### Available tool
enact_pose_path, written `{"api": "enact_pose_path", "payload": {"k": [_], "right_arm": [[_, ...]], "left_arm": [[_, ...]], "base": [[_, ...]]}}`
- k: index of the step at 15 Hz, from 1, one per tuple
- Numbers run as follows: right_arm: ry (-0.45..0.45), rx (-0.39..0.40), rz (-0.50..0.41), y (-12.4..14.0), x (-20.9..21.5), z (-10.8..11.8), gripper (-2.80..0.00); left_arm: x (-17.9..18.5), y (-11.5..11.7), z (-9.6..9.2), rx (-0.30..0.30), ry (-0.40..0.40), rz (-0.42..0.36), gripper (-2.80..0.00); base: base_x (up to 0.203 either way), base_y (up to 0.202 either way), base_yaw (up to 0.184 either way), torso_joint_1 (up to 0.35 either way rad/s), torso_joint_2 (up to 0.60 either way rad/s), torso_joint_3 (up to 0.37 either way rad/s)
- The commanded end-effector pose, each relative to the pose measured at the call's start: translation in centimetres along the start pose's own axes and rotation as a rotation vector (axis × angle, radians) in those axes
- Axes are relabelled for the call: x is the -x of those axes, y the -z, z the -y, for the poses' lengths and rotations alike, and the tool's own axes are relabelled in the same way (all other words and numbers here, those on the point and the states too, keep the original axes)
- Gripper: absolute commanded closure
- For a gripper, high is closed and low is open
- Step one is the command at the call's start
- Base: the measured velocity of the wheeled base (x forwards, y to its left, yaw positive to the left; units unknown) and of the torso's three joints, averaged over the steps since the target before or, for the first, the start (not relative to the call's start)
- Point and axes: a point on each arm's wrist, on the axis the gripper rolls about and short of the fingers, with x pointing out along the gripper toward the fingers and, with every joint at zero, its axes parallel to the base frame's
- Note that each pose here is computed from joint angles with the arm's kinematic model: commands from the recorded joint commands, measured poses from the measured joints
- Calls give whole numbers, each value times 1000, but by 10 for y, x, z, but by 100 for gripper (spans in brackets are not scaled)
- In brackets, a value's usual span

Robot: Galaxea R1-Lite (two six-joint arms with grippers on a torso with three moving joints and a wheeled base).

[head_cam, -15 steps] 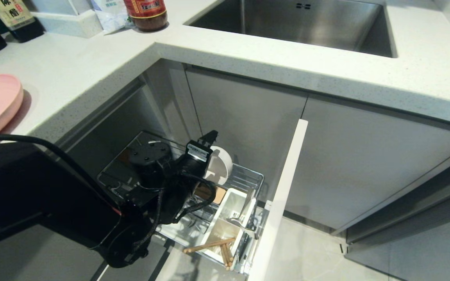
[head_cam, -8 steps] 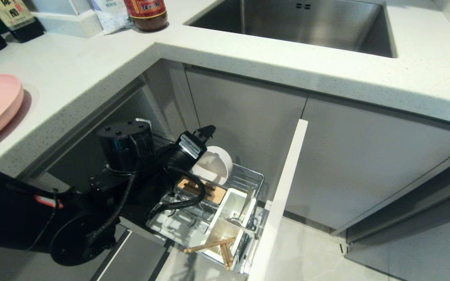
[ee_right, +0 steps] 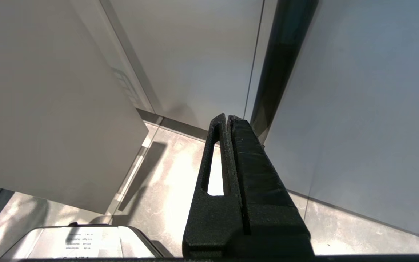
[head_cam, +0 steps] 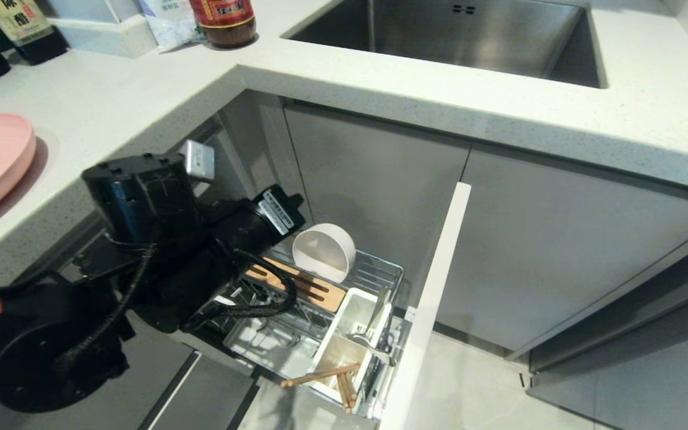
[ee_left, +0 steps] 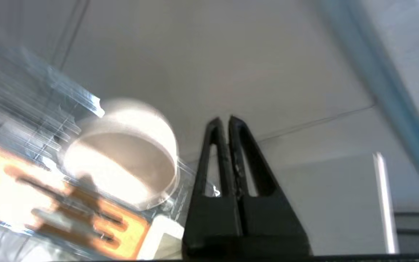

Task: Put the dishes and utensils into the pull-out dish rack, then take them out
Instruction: Pick up the plate and place it in the cupboard

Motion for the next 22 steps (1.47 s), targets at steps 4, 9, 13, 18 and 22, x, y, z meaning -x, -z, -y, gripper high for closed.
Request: {"api": "enact_pose_path", "payload": {"k": [4,9,13,18,22], "right_arm": [[0,-1,-1,0,0,0,0],[0,0,-1,0,0,0,0],[0,-1,-1,0,0,0,0],[0,0,-1,0,0,0,0],[0,0,-1,0,0,0,0]], "left_arm": [[36,-57,21,-155,93,220,0],[92,-127,36,-205,126,490,0],[136,-169,35,-253,80,631,0],[152,-194,12,-456,-105,686,0],[153,-205,-15,-576,-370,563,0]], "base": [[0,0,0,0,0,0],[0,0,0,0,0,0],[0,0,0,0,0,0],[0,0,0,0,0,0],[0,0,0,0,0,0]]}}
